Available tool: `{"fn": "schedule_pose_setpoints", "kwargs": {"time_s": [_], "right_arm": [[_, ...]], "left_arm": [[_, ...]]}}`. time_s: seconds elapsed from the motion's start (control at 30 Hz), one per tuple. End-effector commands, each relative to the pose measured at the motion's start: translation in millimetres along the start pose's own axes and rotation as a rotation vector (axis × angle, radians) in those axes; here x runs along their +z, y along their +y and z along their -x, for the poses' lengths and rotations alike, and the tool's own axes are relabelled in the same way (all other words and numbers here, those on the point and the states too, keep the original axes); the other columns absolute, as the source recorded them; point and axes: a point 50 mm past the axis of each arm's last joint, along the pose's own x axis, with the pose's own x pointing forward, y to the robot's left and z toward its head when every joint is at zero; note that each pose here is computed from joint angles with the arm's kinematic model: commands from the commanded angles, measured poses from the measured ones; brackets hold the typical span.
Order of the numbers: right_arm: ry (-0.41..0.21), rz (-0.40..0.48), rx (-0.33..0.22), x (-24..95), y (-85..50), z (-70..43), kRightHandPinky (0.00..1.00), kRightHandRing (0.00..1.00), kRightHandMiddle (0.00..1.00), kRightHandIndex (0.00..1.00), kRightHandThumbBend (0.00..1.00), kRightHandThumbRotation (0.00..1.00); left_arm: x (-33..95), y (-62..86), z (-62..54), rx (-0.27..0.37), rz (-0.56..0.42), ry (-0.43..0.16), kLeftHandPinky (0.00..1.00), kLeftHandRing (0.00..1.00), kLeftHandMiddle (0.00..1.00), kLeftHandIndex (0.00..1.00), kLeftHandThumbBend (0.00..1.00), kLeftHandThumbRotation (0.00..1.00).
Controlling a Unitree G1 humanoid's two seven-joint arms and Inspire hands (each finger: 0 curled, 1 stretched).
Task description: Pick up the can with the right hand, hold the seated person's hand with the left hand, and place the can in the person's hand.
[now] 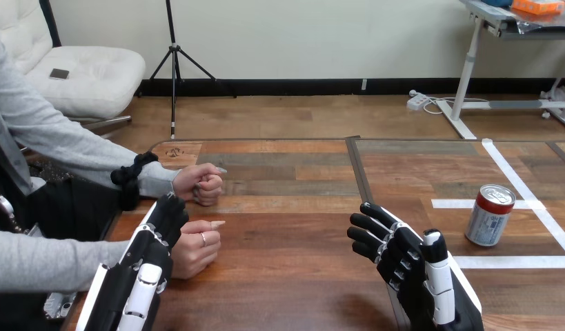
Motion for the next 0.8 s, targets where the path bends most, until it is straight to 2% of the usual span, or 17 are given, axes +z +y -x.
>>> {"fn": "schedule_pose_setpoints", "kwargs": {"time_s": [0.0, 0.37, 0.77], "right_arm": [[-0.1, 0.037, 0.023, 21.6, -2.2, -15.3, 0.89, 0.86, 0.86, 0.86, 0.8, 1.0], [-0.1, 0.038, 0.021, 24.2, -2.3, -13.3, 0.92, 0.87, 0.86, 0.87, 0.78, 1.0], [-0.11, 0.05, 0.015, 29.2, -2.5, -12.1, 0.93, 0.87, 0.86, 0.86, 0.78, 1.0]], "left_arm": [[13.4, -5.6, -11.2, -0.015, -0.001, -0.104, 1.0, 0.96, 0.95, 0.94, 0.47, 0.81], [16.3, -5.5, -11.8, -0.019, 0.047, -0.154, 1.0, 0.97, 0.94, 0.94, 0.44, 0.79], [25.4, -5.2, -14.7, -0.036, 0.026, -0.191, 1.0, 0.98, 0.95, 0.94, 0.43, 0.79]]}}
